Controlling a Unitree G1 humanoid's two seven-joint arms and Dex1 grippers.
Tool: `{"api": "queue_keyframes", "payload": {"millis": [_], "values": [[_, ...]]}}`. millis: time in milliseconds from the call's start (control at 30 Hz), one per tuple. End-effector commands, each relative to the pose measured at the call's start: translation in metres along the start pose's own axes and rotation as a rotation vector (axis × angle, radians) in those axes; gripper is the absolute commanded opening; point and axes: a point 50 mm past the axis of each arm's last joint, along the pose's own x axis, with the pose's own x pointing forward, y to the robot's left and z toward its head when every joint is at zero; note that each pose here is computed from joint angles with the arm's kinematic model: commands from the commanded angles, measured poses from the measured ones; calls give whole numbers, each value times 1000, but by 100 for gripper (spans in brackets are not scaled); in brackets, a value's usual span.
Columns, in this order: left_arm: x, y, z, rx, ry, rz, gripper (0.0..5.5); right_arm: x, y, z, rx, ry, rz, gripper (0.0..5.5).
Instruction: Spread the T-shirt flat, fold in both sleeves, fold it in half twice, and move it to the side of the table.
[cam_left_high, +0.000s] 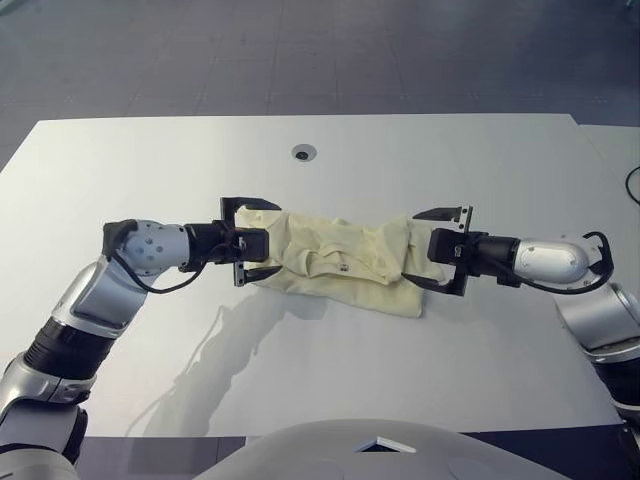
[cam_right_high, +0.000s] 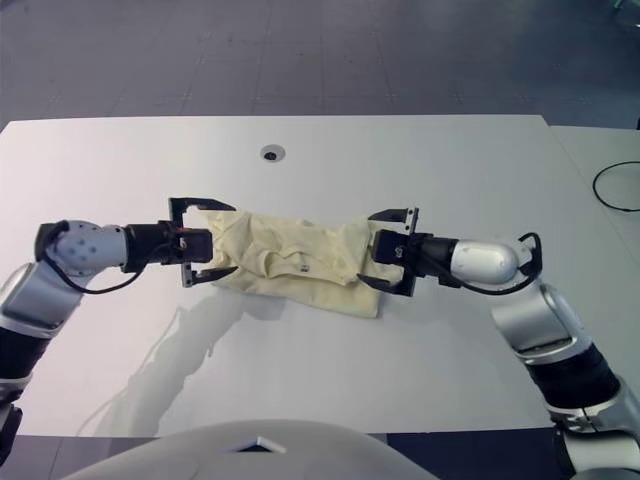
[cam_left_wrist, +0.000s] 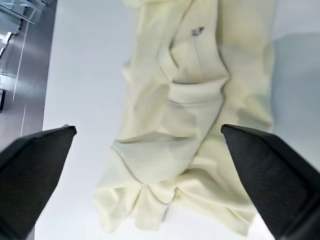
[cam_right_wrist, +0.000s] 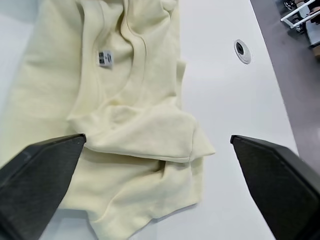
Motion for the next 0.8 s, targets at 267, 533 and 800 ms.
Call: {"api": "queue_keyframes", "payload": {"millis": [267,533,800], "values": [[23,0,-11,183,64,-18,539,11,4,-1,-34,-15,2,538],[33,0,-11,231,78,-32,539,13,5,-3,-44,-12,-4,538],[40,3,-9,248,84,-12,479,16,13,-8,-118,19,21,540]]}}
